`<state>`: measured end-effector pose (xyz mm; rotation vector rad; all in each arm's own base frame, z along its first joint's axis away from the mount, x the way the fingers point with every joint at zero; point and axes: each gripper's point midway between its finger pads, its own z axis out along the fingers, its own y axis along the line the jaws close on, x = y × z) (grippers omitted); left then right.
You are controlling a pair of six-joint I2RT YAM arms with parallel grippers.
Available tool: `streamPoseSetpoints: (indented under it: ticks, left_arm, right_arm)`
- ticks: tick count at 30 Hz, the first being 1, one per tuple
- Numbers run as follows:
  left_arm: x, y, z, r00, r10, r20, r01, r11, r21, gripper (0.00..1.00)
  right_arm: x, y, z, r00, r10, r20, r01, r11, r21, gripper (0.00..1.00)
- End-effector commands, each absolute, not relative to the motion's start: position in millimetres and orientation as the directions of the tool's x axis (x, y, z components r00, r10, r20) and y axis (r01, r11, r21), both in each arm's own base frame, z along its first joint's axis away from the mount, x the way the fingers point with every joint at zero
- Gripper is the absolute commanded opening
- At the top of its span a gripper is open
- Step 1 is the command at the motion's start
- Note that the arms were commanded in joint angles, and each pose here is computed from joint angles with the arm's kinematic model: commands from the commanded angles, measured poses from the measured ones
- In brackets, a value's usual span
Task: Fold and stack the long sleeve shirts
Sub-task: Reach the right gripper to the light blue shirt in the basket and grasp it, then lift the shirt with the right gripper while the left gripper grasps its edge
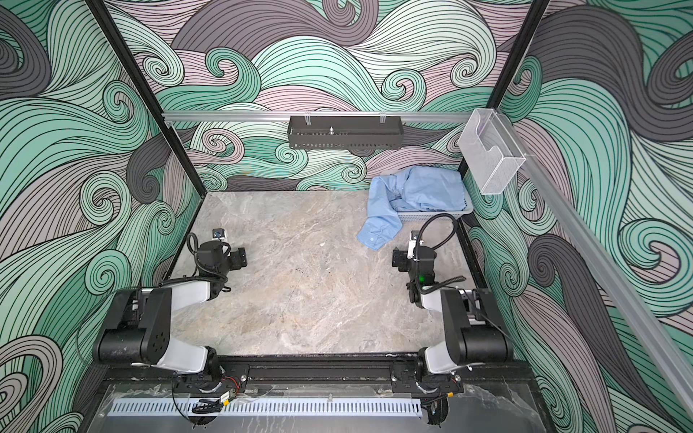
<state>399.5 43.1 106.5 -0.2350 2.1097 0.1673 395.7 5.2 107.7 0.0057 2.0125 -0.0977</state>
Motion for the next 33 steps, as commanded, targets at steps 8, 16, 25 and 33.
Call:
streamPoseSetpoints:
  ticks: [8,16,25,33]
  left_arm:
    - [414.2,10.4,232.3,-0.628,-0.259,-0.734,-0.286,0.954,-0.092,0.88]
    - [401.2,-45.0,238.0,-0.720,-0.163,-0.674,-0.155,0.985,-0.073,0.98]
    - [398.6,-75.1,229.6,-0.757,-0.165,-0.632,-0.094,0.985,-0.145,0.99]
    - [395.2,-87.5,228.3,-0.772,-0.153,-0.617,-0.056,0.983,-0.173,0.97]
  right_arm:
    - [424.6,-10.8,234.2,-0.456,0.284,-0.843,0.354,0.927,0.120,0.96]
    - [501.7,-35.1,229.7,-0.534,0.386,-0.752,0.452,0.882,0.132,0.99]
    - [588.1,-49.6,173.0,-0.623,0.413,-0.664,0.474,0.875,0.098,0.99]
    - [643.6,-50.1,123.2,-0.651,0.383,-0.655,0.446,0.892,0.079,0.99]
